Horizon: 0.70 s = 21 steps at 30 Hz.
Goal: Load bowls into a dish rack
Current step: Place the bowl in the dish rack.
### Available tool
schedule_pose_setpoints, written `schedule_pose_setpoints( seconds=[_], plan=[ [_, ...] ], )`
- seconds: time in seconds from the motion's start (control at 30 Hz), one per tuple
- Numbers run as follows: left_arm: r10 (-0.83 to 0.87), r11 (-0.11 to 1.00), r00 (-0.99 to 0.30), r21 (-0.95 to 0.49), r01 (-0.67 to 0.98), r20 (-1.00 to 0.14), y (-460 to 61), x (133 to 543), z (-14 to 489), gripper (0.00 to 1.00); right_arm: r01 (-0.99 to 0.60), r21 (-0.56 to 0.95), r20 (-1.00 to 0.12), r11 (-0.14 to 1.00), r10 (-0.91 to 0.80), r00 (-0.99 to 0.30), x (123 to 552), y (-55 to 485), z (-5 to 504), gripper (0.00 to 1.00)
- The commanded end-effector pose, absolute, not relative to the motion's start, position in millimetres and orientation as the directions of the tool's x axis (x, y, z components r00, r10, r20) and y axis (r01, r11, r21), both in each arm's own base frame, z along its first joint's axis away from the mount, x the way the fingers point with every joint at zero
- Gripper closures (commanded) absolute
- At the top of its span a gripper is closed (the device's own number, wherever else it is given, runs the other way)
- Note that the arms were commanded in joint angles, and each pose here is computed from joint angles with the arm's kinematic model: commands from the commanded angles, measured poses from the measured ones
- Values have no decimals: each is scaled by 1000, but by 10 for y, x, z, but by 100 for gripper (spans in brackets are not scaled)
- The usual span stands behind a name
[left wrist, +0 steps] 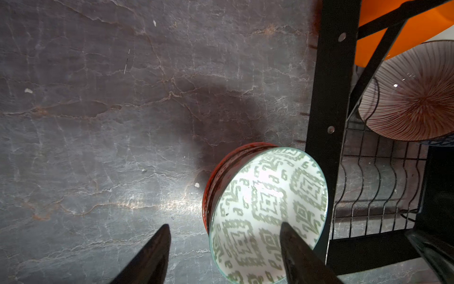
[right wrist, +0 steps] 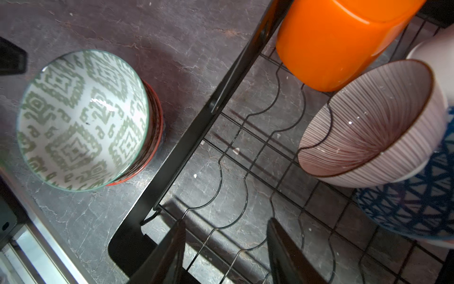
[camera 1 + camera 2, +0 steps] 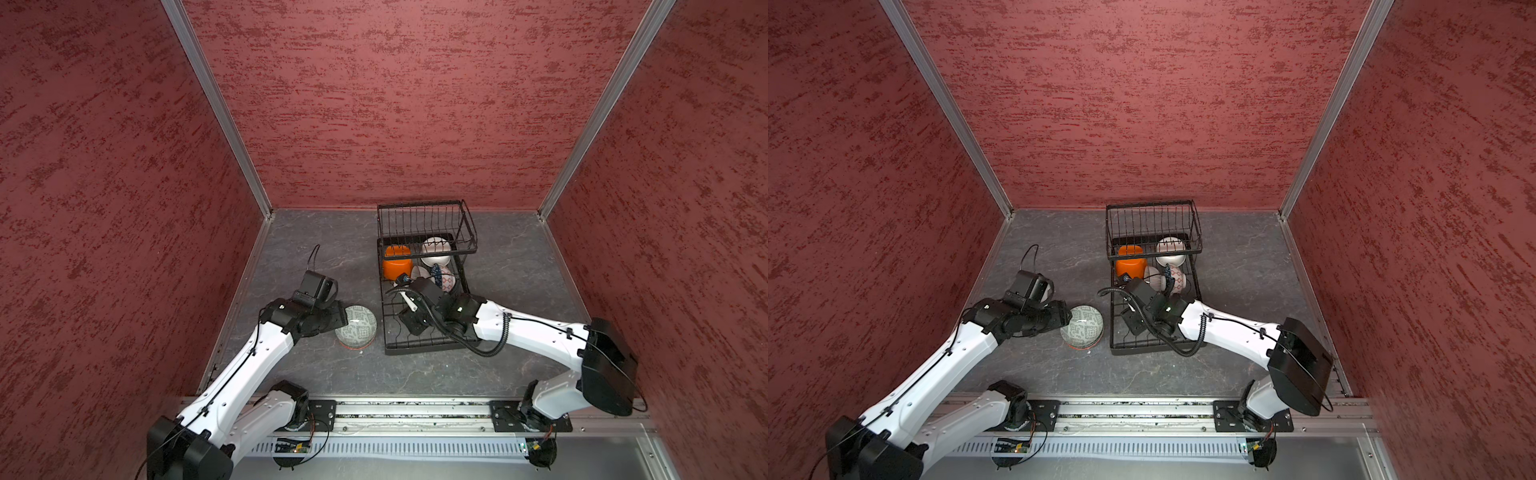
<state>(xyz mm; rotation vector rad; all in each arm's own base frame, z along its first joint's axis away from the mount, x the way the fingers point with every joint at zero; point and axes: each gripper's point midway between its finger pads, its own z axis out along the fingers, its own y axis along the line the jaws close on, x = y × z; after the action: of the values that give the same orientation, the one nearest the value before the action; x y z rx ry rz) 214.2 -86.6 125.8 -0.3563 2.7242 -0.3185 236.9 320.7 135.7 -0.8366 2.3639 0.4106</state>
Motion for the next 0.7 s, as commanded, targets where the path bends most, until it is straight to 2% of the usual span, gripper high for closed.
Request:
schedule_pose_setpoints(
  seconds=[0.0, 0.67],
  plan=[
    [-304, 939, -900, -258, -227, -314, -858, 2132, 1266, 31, -682, 115, -684, 722, -441, -582, 2354, 3298, 1559, 45],
    [-247, 966, -931, -140, -216, -268, -903, 2089, 1060, 44, -643, 142, -777, 752, -318, -544, 2406, 3205, 1828, 46]
  ],
)
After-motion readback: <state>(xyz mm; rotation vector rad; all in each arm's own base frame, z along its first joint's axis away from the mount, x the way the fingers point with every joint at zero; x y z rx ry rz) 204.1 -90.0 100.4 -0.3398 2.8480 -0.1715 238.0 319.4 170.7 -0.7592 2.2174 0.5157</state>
